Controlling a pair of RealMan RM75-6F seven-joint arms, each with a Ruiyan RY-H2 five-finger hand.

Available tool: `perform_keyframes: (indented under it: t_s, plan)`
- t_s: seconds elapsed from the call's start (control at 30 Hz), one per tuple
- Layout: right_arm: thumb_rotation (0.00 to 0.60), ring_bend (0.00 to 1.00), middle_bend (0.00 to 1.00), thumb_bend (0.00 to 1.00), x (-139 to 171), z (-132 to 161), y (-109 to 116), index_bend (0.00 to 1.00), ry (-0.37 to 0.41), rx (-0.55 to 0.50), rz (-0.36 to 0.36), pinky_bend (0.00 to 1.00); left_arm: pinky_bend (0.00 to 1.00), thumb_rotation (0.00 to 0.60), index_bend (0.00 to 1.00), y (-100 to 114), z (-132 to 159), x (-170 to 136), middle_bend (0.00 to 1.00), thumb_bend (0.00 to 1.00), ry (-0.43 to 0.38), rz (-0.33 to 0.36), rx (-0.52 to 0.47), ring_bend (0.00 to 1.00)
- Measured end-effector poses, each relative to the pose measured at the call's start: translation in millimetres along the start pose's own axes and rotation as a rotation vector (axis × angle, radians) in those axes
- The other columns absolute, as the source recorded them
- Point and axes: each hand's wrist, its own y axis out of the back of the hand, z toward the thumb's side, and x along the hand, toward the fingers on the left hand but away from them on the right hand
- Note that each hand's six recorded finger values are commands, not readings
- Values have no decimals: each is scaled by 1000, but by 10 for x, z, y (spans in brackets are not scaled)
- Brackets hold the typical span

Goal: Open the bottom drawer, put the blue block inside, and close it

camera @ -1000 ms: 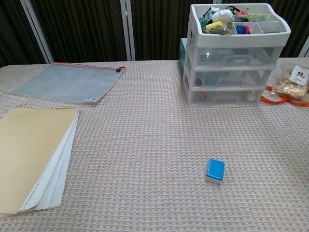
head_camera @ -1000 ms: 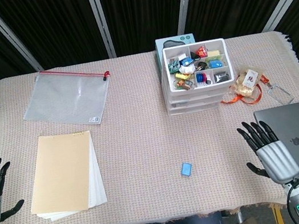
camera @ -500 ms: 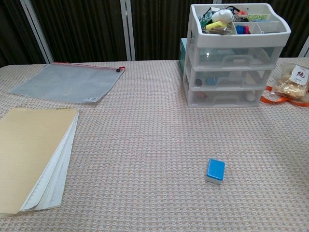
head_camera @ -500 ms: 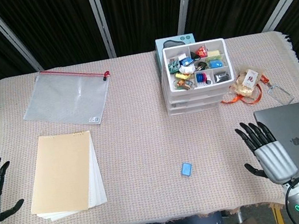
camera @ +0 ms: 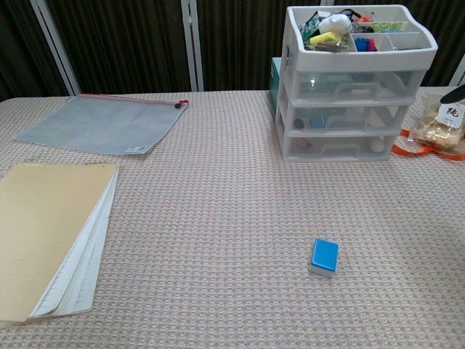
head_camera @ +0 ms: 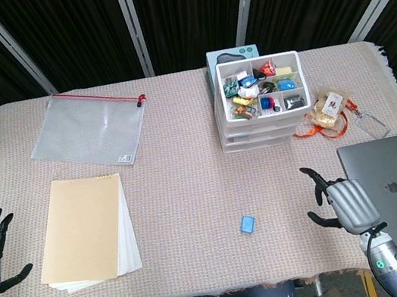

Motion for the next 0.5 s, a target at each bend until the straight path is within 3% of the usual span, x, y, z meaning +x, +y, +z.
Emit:
perform_keyframes:
  t_s: [0.1, 0.2, 0.5]
  plan:
    - [600, 807, 782, 436, -107, 65, -62, 118, -38, -93, 42, 738, 0, 600, 78, 4, 3, 2, 0, 172, -1, 1, -6, 0]
    - [600, 809, 782, 477, -217, 113, -154, 118, -90, -196, 94, 744, 0, 600, 78, 6, 7, 3, 0, 169, -1, 2, -18, 0]
    - [600, 818, 782, 499, -487, 323, -583, 118, -286, -630, 309, 753, 0, 600, 79, 10, -8, 16, 0, 171, 3, 4, -38, 0]
